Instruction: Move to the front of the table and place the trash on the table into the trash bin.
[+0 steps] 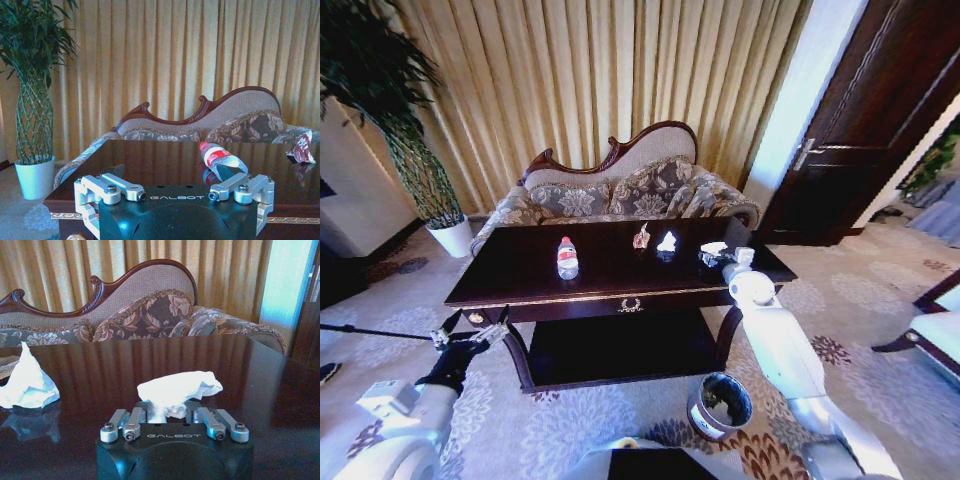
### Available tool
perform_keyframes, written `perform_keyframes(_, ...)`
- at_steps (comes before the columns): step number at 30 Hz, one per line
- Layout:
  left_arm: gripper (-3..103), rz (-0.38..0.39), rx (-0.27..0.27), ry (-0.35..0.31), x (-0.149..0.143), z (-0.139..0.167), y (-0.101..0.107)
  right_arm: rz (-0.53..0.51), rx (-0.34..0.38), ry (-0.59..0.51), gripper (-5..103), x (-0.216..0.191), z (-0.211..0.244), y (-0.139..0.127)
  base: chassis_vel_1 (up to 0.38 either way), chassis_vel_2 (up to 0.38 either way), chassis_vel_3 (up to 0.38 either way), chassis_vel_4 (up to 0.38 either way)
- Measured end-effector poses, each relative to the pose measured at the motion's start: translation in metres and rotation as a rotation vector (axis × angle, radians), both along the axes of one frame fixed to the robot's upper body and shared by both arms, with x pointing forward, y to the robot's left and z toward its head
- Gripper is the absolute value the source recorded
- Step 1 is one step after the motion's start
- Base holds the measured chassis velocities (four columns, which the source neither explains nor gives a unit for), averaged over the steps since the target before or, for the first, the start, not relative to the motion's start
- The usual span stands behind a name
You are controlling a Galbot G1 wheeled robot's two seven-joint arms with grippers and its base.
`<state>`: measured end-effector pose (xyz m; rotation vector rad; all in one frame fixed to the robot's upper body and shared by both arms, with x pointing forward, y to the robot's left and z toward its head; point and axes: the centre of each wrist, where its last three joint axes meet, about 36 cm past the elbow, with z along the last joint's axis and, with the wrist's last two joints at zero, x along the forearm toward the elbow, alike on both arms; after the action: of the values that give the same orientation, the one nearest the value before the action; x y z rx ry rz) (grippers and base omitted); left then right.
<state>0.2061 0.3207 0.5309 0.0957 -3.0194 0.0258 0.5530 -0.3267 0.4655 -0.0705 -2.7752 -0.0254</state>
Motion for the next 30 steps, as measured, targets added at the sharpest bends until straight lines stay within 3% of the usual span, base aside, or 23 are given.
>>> perform_keyframes(1, 100, 0.0, 0.0, 0.0, 0.0, 0.0, 0.0, 0.0, 0.0, 0.0, 39, 0.0, 0.0, 0.0, 0.0, 0.0, 0.0, 0.0)
perform_keyframes(2, 100, -0.001, 0.0, -0.001, 0.0, 0.0, 0.0, 0.0, 0.0, -0.001, 28, 0.0, 0.0, 0.0, 0.0, 0.0, 0.0, 0.0)
perform_keyframes(5, 100, -0.002, -0.001, -0.001, 0.0, 0.0, 0.0, 0.0, -0.001, -0.004, 23, 0.0, 0.001, -0.001, 0.0, 0.0, 0.0, 0.0)
perform_keyframes(9, 100, -0.004, -0.001, -0.001, 0.0, 0.0, 0.0, 0.001, 0.002, -0.014, 3, -0.002, 0.002, -0.001, 0.0, 0.0, 0.0, 0.0)
perform_keyframes(17, 100, -0.004, -0.003, -0.003, 0.0, 0.0, -0.001, 0.054, 0.031, -0.107, 0, -0.029, 0.016, 0.004, 0.0, 0.0, 0.0, 0.0)
perform_keyframes(23, 100, -0.002, -0.006, -0.004, 0.0, -0.001, -0.001, 0.145, 0.104, -0.198, 0, -0.107, 0.037, 0.013, 0.0, 0.0, 0.0, 0.0)
perform_keyframes(28, 100, -0.004, -0.009, -0.019, 0.003, 0.0, -0.002, 0.155, 0.126, -0.241, 0, -0.167, 0.049, 0.015, 0.0, 0.0, 0.0, 0.0)
perform_keyframes(30, 100, -0.002, -0.01, -0.021, 0.003, 0.001, -0.002, 0.156, 0.127, -0.246, 0, -0.171, 0.049, 0.016, 0.0, 0.0, 0.0, 0.0)
